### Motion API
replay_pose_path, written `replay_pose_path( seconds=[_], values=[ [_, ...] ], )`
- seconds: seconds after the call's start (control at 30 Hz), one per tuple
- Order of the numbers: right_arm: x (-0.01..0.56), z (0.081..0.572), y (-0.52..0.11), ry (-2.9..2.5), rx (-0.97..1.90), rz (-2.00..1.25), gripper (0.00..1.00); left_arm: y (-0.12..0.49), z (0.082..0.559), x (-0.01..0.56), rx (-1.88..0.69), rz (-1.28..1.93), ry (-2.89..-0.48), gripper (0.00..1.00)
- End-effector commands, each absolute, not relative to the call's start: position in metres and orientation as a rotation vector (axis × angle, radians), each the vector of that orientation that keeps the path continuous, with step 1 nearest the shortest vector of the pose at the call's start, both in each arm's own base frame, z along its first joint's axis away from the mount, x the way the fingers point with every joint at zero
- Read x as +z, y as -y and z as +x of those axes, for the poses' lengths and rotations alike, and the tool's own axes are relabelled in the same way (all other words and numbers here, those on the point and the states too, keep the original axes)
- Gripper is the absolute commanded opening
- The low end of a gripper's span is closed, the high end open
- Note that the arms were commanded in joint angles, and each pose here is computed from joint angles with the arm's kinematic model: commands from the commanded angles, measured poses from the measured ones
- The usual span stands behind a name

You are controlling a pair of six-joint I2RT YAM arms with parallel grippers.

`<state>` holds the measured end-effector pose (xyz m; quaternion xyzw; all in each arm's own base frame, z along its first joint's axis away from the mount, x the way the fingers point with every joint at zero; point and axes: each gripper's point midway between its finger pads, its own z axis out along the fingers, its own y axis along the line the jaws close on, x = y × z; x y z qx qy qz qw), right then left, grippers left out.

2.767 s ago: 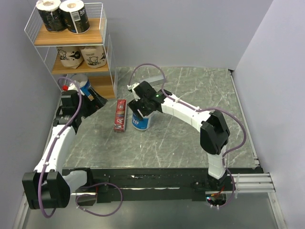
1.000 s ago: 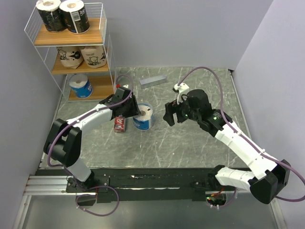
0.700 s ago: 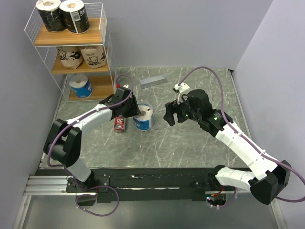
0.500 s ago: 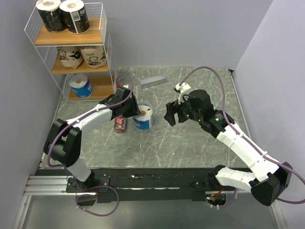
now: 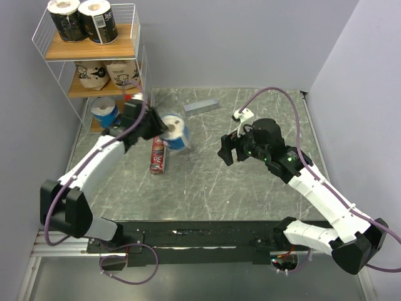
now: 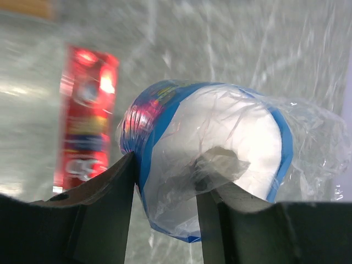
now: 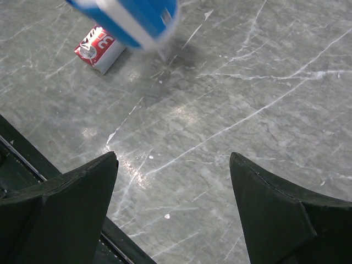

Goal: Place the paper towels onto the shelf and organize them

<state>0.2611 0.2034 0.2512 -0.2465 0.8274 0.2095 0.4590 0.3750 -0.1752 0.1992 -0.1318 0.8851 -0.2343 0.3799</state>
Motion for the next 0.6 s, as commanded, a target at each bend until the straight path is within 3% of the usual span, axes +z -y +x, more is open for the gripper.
replay_pose_path(
  seconds=[0.0,0.23,0.57],
  values=[
    [0.276,0.263,-0.199,-1.965,0.509,-0.596,0.89,0.114,0.382,0.233,-0.558,-0.461,-2.127,0.32],
    [0.278,0.264,-0.204,-1.950,0.533,-0.605,0.90,0.028,0.383,0.210,-0.375,-0.662,-2.095,0.33],
    [0.279,0.263,-0.206,-1.941,0.555,-0.598,0.90,-0.029,0.419,0.191,-0.317,-0.839,-2.032,0.33]
  ],
)
